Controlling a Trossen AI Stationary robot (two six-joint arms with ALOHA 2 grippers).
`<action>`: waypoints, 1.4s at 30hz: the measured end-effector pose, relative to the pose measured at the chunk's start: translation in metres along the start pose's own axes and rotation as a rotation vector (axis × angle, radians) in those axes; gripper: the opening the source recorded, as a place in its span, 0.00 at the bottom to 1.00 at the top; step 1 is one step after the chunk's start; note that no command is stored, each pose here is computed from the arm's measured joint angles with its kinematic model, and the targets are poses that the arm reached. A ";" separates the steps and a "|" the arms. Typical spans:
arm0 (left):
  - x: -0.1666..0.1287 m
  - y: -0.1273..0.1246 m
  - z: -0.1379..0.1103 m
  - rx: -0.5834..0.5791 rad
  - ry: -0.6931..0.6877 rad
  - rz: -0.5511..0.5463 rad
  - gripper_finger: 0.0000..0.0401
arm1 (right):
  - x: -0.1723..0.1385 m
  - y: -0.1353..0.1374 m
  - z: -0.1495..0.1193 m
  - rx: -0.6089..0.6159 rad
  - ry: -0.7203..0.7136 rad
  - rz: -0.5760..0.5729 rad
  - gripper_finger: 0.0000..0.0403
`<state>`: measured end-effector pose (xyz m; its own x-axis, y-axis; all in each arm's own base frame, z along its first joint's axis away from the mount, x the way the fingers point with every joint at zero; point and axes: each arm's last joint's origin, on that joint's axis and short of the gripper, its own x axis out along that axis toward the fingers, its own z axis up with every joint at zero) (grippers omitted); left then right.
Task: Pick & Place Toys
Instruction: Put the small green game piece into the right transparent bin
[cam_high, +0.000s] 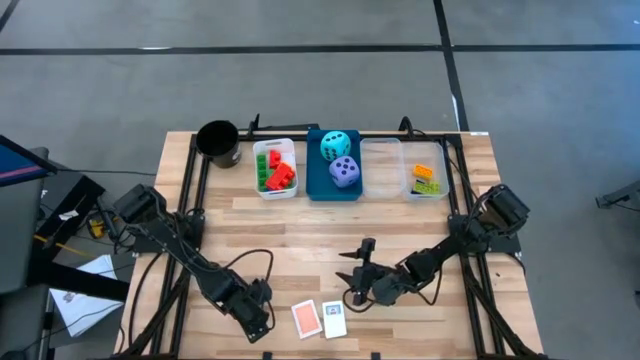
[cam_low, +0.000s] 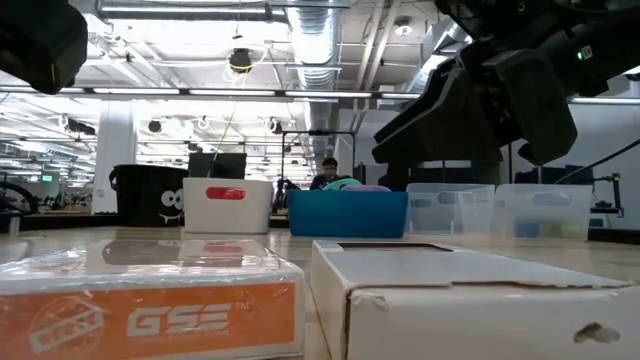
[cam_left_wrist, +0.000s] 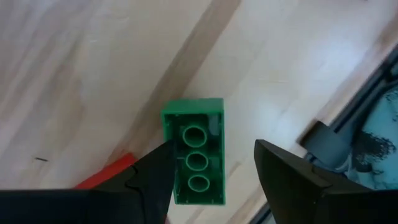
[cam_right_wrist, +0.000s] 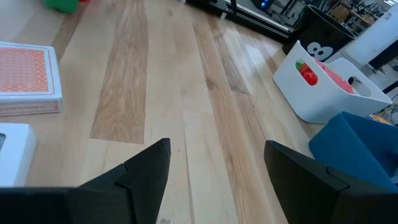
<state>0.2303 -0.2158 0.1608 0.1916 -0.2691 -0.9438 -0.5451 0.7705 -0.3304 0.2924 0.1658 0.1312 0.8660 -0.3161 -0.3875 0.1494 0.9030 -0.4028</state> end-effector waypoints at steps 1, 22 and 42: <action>0.000 0.001 0.000 -0.001 -0.003 0.010 0.52 | 0.000 0.000 0.000 0.000 0.000 0.000 0.63; -0.001 0.006 0.013 -0.073 -0.059 0.043 0.52 | 0.000 0.000 0.000 0.000 -0.001 0.001 0.63; 0.036 0.007 0.007 -0.136 0.080 0.103 0.52 | 0.001 -0.001 -0.001 0.024 0.007 -0.004 0.63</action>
<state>0.2394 -0.2163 0.1244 0.0662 -0.2424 -0.9679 -0.6646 0.7128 -0.2240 0.2931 0.1640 0.1307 0.8621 -0.3219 -0.3913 0.1646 0.9083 -0.3845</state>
